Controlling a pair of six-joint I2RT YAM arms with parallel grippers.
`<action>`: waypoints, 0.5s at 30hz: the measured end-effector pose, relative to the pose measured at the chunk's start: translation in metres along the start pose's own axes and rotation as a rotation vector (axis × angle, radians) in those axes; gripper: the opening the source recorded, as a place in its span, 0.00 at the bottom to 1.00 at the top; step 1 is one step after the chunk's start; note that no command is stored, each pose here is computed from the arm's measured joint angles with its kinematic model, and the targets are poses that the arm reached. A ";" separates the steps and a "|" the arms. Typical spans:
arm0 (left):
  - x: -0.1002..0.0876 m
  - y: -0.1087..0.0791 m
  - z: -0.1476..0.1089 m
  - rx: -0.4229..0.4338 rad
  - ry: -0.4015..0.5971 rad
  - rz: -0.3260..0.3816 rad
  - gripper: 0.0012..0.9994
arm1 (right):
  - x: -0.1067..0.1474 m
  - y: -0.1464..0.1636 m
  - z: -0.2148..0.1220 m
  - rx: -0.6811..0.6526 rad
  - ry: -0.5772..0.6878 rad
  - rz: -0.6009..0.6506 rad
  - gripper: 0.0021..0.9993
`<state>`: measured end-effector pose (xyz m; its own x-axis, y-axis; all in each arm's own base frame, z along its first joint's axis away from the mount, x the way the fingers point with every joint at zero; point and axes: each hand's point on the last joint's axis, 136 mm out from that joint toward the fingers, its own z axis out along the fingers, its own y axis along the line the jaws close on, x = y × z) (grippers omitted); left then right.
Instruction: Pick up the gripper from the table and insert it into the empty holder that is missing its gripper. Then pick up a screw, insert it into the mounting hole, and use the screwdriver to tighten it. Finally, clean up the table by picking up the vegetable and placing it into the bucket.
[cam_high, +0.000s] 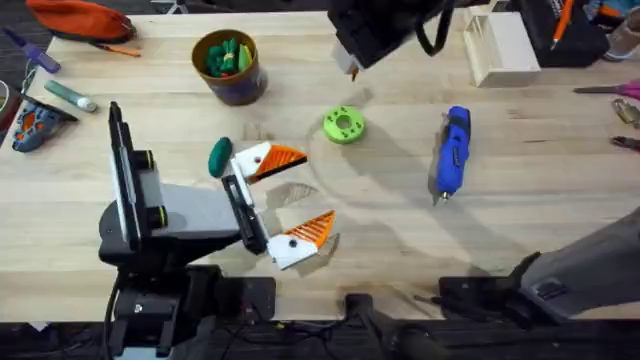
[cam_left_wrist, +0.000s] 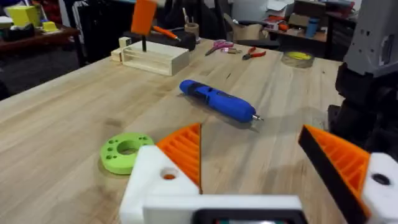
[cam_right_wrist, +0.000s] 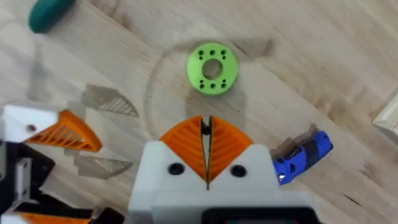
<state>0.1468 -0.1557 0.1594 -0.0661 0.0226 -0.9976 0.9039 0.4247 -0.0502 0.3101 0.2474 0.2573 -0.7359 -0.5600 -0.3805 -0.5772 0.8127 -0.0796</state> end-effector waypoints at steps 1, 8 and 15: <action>0.000 0.000 0.000 0.000 0.000 0.000 0.99 | -0.001 0.003 -0.004 -0.003 -0.008 -0.008 0.00; 0.000 0.000 0.000 0.000 0.000 0.000 0.99 | 0.001 0.035 -0.017 0.020 -0.026 -0.119 0.00; 0.000 0.000 0.000 0.000 0.000 0.000 0.99 | -0.007 0.068 -0.039 -0.002 -0.100 -0.198 0.00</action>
<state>0.1469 -0.1557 0.1594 -0.0664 0.0226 -0.9975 0.9039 0.4247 -0.0505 0.2623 0.3001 0.2901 -0.5694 -0.6899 -0.4470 -0.7079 0.6879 -0.1602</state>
